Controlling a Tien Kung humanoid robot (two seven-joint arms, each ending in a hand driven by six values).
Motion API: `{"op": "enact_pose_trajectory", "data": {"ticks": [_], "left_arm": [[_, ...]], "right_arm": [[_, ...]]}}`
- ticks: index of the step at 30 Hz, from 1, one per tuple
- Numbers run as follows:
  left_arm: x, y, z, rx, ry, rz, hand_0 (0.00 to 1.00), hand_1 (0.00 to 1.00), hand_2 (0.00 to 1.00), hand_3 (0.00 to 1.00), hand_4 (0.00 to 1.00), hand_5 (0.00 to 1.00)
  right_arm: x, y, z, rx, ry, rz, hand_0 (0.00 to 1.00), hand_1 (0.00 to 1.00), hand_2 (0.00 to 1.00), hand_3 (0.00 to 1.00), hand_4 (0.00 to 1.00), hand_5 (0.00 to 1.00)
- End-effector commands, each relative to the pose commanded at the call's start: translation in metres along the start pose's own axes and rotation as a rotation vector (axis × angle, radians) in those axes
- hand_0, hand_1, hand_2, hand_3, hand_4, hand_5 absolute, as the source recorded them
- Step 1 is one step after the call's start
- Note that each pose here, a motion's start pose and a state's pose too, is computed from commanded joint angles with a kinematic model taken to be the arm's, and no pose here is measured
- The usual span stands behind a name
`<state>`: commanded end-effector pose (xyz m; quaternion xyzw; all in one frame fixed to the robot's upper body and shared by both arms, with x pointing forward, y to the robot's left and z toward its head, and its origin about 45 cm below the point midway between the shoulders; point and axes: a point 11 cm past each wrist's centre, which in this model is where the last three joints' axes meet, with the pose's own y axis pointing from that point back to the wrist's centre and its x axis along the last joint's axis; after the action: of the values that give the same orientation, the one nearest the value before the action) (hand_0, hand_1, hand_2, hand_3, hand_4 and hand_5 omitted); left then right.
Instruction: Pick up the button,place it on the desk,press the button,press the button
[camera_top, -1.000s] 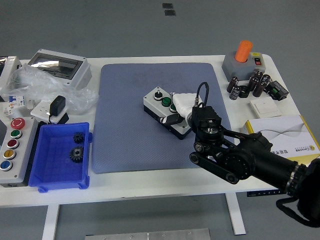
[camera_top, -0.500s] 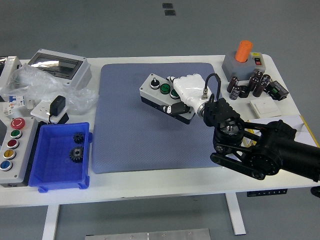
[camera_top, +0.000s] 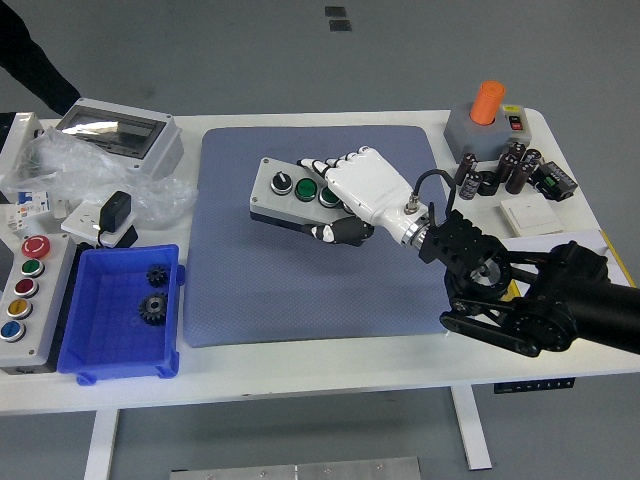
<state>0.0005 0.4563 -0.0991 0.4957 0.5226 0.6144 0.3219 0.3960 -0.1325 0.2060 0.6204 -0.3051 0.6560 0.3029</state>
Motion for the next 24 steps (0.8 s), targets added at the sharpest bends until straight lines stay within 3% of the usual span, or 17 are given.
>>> {"op": "enact_pose_trajectory", "data": {"ticks": [4,5,8,11,12,16,17,22,23,24], "left_arm": [[0.0,0.0,0.0,0.0,-0.003,0.001,0.69,0.681,0.682,0.84,0.738,0.369],[0.0,0.0,0.001,-0.001,-0.003,0.001,0.688,0.681,0.682,0.839,0.735,0.378],[0.0,0.001,0.003,-0.007,-0.006,0.001,0.688,0.681,0.682,0.839,0.735,0.378],[-0.001,0.001,0.005,-0.012,-0.009,0.002,0.688,0.681,0.682,0.839,0.735,0.378],[-0.001,0.001,0.006,-0.014,-0.01,0.002,0.689,0.682,0.681,0.839,0.733,0.384],[0.0,0.001,0.008,-0.02,-0.009,0.006,0.689,0.682,0.681,0.839,0.733,0.384],[0.001,0.001,0.008,-0.021,-0.009,0.007,0.688,0.681,0.68,0.839,0.734,0.384],[0.001,0.002,0.01,-0.032,-0.007,0.01,0.688,0.681,0.68,0.839,0.734,0.384],[0.002,0.002,0.011,-0.035,-0.007,0.011,0.687,0.681,0.678,0.838,0.733,0.384],[0.002,0.002,0.011,-0.039,-0.007,0.012,0.687,0.681,0.678,0.838,0.733,0.384]], "right_arm": [[-0.005,0.001,-0.009,0.047,-0.002,-0.015,0.361,0.452,0.455,0.428,0.07,0.002],[-0.007,0.001,-0.011,0.056,0.008,-0.025,0.466,0.466,0.451,0.371,0.002,0.002],[-0.012,-0.003,-0.013,0.075,0.05,-0.058,0.466,0.466,0.451,0.371,0.002,0.002],[-0.019,-0.005,-0.009,0.073,0.089,-0.096,0.466,0.466,0.451,0.371,0.002,0.002],[-0.022,-0.006,-0.007,0.068,0.099,-0.11,0.56,0.491,0.452,0.363,0.002,0.002],[-0.028,-0.006,0.0,0.051,0.112,-0.147,0.56,0.491,0.452,0.363,0.002,0.002],[-0.028,-0.006,0.001,0.048,0.112,-0.151,0.615,0.529,0.474,0.368,0.002,0.002],[-0.031,-0.005,0.002,0.038,0.101,-0.166,0.615,0.529,0.474,0.368,0.002,0.002],[-0.031,-0.005,0.002,0.035,0.098,-0.169,0.634,0.615,0.578,0.393,0.029,0.002],[-0.032,-0.005,0.002,0.033,0.095,-0.172,0.634,0.615,0.578,0.393,0.029,0.002]]}}
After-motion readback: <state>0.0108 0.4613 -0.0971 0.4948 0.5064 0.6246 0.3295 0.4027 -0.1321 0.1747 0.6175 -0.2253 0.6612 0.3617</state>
